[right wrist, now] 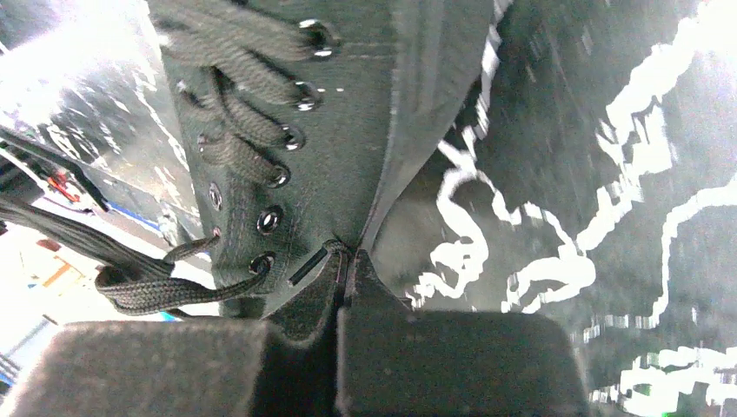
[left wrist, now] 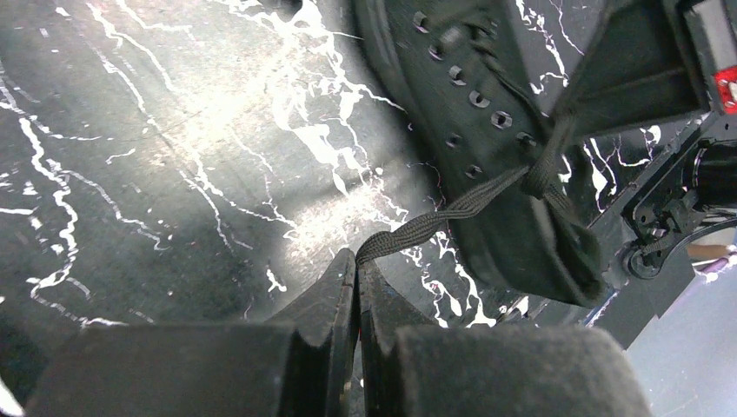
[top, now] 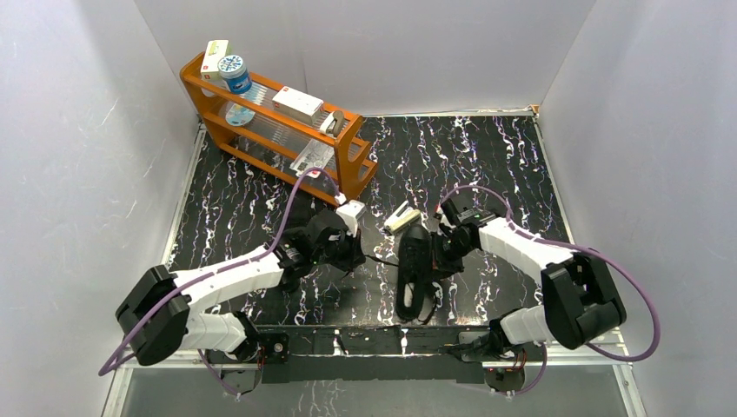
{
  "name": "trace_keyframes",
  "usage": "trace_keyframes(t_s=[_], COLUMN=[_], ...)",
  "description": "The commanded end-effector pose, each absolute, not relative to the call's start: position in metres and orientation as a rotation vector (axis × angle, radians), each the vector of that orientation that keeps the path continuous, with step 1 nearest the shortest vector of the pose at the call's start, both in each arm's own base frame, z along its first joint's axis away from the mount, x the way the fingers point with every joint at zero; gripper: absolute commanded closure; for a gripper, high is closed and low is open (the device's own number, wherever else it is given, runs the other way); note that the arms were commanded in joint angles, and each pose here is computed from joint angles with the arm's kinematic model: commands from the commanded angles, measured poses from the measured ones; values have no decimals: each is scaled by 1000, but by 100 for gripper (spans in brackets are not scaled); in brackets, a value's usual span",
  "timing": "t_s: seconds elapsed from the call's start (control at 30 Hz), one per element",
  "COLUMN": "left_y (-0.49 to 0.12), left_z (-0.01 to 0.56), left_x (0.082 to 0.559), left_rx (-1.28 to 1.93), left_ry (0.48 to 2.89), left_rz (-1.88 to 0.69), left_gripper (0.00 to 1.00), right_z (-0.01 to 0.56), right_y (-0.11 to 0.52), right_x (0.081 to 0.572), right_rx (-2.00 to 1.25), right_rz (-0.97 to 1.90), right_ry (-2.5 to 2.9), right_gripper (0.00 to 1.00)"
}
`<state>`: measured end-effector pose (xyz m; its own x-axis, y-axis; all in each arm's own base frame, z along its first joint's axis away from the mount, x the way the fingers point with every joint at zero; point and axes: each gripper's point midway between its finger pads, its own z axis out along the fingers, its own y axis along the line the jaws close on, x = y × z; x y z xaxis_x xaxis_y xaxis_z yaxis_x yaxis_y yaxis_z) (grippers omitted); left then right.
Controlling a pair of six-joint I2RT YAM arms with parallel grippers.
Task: Tie the shoes
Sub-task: Tie the shoelace on the shoe.
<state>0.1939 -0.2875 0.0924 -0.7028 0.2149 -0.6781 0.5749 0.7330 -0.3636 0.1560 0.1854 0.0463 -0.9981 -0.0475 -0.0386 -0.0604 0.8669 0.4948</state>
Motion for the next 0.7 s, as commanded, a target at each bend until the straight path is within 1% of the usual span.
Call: trace_keyframes(t_s=[0.0, 0.1, 0.13, 0.23, 0.33, 0.4, 0.53, 0.67], left_y=[-278, -267, -265, -262, -263, -264, -263, -261], left_z=[120, 121, 121, 120, 121, 125, 135, 134], left_x=[200, 203, 202, 199, 197, 199, 204, 204], left_rx=[537, 505, 502, 506, 515, 506, 495, 506], left_ry=[2266, 2280, 2287, 2304, 2308, 2296, 2265, 2266], left_rz=[-715, -656, -647, -637, -651, -650, -642, -627], left_gripper=[100, 100, 100, 100, 100, 100, 100, 100], right_z=[67, 82, 89, 119, 140, 137, 129, 106], right_y=[149, 130, 133, 155, 168, 181, 224, 244], right_x=[108, 108, 118, 153, 177, 191, 222, 227], right_rx=[224, 331, 340, 295, 270, 199, -18, -97], right_rz=[516, 330, 356, 537, 594, 679, 1012, 1180], right_ry=[3258, 3240, 3197, 3078, 3017, 2967, 2765, 2714], right_gripper=[100, 100, 100, 100, 100, 100, 100, 100])
